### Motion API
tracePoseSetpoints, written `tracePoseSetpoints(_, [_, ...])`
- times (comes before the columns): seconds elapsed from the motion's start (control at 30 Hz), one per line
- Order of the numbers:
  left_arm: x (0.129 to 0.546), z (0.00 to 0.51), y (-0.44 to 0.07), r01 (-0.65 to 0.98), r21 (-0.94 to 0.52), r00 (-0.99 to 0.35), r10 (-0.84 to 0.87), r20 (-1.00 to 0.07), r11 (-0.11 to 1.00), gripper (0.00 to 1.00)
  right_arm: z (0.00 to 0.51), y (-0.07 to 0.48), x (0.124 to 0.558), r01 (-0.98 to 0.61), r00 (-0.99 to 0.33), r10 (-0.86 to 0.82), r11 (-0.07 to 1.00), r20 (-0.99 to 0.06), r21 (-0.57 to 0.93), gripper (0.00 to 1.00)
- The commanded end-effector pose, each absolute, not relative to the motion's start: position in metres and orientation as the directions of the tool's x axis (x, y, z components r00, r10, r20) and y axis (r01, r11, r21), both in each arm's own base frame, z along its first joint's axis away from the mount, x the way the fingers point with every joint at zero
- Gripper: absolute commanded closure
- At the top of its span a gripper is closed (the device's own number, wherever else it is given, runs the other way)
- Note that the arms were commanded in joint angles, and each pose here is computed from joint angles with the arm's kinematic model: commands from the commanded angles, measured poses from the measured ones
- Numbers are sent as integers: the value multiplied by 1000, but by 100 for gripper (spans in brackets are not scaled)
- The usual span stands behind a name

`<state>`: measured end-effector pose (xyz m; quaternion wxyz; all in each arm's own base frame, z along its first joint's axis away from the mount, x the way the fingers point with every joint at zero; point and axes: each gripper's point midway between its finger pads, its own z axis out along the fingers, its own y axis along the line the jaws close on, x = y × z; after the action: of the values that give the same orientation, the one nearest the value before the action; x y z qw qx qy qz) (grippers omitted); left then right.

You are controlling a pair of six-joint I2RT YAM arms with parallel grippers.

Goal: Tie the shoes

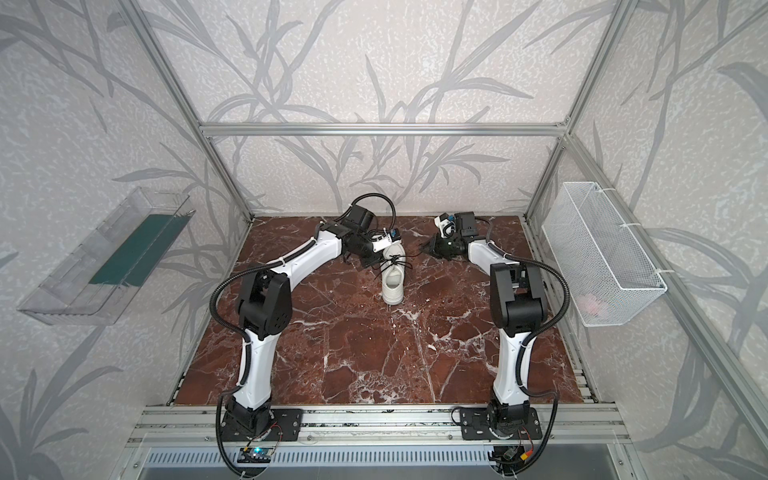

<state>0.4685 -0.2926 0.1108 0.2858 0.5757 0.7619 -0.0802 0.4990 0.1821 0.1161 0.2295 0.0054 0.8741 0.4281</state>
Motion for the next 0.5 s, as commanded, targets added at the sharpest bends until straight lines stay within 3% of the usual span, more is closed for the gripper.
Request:
tracePoseSetpoints(0.0, [458,105,-297,948,166,-154,848,-508,272,64,117,183,504,-200,-895,195,627,-400,753,100])
tracePoseSetpoints(0.23, [458,99,-299,952,149,-159,849,-504,266,66,118,183,506,-201,-896,192,626,-400,753,100])
tracePoseSetpoints(0.37, [461,98,-300,952,144,-165,851,-498,269,87,119,181,506,-203,-895,191,628,-402,751,100])
tracePoseSetpoints(0.47, [464,99,-298,950,152,-168,859,-484,272,93,119,177,507,-198,-894,197,632,-402,749,100])
